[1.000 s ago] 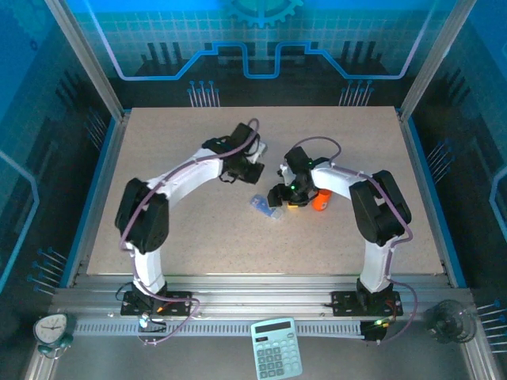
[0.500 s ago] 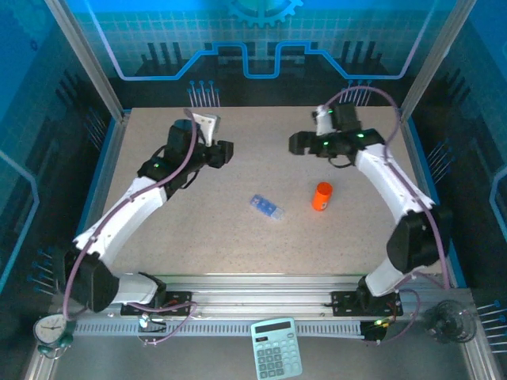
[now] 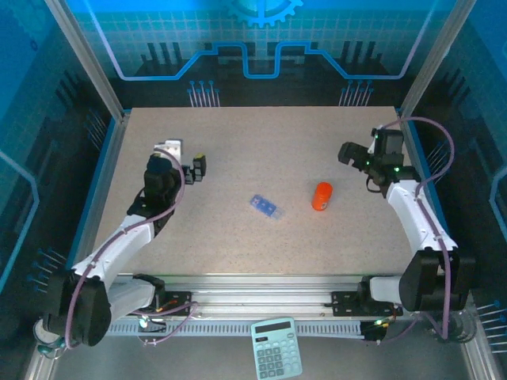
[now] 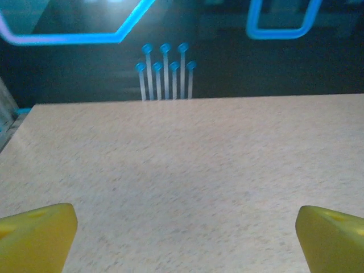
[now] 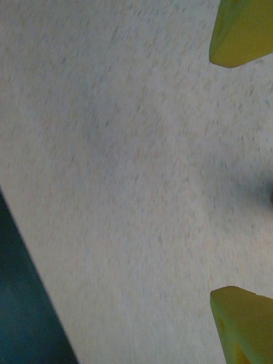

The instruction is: Sort the pills into containers

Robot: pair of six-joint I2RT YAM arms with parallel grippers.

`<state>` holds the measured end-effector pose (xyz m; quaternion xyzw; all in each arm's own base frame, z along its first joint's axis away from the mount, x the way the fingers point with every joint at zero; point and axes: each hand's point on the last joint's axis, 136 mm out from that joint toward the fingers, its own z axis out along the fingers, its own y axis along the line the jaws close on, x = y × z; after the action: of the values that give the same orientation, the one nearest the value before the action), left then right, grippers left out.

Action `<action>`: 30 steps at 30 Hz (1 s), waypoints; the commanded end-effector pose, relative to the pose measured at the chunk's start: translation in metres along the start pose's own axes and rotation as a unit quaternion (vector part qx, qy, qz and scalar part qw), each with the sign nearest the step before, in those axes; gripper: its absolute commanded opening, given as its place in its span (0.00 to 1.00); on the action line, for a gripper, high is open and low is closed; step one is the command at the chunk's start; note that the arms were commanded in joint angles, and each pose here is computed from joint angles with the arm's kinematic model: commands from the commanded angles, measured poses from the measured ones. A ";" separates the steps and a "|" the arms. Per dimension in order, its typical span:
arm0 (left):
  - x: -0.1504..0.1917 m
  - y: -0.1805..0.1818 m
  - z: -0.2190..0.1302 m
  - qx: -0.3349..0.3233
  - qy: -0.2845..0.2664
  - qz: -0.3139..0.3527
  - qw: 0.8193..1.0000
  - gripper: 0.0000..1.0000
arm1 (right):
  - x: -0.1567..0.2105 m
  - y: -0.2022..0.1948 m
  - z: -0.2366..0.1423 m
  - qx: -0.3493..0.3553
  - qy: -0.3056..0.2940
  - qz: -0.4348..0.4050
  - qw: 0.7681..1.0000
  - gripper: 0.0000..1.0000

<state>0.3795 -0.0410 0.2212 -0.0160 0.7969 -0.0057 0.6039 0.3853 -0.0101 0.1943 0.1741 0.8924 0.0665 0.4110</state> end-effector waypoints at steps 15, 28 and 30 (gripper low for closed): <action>0.083 0.036 0.016 -0.034 -0.035 0.006 0.999 0.99 | 0.039 -0.049 0.032 0.066 -0.135 -0.112 0.982 1.00; 0.117 0.040 0.054 0.009 0.040 -0.026 0.999 0.99 | 0.082 0.016 0.065 -0.074 -0.182 -0.242 0.950 1.00; 0.115 0.042 0.054 0.008 0.033 -0.028 0.999 0.99 | 0.073 0.011 0.073 -0.072 -0.169 -0.226 0.956 1.00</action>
<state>0.3924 -0.0012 0.0867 -0.0291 0.8210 -0.0009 0.5702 0.3742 0.0218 0.0589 -0.0316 0.8535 -0.0003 0.5202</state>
